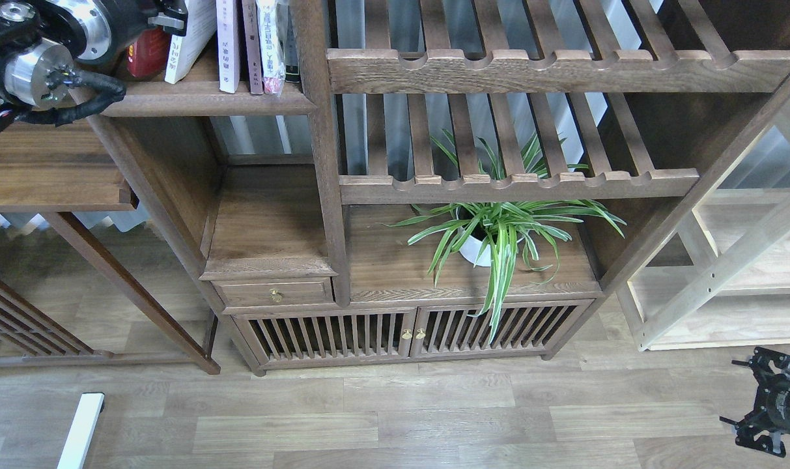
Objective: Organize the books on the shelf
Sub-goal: 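Push the red book into the top shelf beside the white books with the left gripper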
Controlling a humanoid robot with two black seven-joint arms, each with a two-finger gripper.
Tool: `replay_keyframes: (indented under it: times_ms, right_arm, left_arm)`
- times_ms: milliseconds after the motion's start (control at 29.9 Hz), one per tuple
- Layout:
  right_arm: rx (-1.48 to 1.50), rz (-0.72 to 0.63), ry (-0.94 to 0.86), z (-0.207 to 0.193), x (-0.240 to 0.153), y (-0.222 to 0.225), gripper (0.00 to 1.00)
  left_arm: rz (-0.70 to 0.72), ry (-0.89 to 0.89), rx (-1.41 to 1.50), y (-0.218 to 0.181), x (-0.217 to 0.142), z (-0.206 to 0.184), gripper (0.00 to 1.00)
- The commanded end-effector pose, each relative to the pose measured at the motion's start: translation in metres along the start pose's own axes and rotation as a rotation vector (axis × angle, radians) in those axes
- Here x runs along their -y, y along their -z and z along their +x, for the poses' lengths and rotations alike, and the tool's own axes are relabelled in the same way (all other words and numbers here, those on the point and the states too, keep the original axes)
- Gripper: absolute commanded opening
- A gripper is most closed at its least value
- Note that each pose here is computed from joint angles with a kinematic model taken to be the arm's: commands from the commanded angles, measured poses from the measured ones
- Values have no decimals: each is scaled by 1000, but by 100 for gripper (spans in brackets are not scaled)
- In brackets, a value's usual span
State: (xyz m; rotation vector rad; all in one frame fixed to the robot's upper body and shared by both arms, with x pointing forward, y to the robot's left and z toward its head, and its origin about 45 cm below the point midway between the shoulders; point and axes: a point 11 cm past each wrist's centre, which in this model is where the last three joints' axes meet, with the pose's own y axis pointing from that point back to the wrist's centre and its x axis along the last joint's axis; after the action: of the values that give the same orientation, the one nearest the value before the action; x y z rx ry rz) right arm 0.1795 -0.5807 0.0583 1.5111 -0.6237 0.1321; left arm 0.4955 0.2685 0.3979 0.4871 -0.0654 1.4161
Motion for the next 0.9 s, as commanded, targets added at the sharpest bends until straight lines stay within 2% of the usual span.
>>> replay_keyframes:
  times_ms: [0, 201, 234, 334, 401, 468, 535, 869]
  right_arm:
    - [0, 0, -2, 1, 0, 0, 100]
    - [2, -2, 2, -2, 0, -1, 100]
    - [2, -2, 2, -2, 0, -1, 100]
    - [2, -2, 2, -2, 0, -1, 100]
    - [2, -2, 2, -2, 0, -1, 100]
    - [2, -2, 2, -2, 0, -1, 100]
    - [2, -2, 2, -2, 0, -1, 100]
    - [2, -3, 3, -2, -1, -2, 100]
  left_arm:
    - [4, 7, 2, 0, -1, -2, 4]
    - [13, -4, 1, 1, -1, 3, 11]
    - [14, -5, 0, 2, -1, 4, 17]
    - [19, -14, -1, 3, -3, 9, 24]
    - [20, -21, -1, 4, -4, 14, 35]
    - [20, -23, -2, 4, -5, 17, 53]
    - [20, -22, -1, 4, -7, 19, 62]
    - [16, 15, 13, 4, -13, 18, 68]
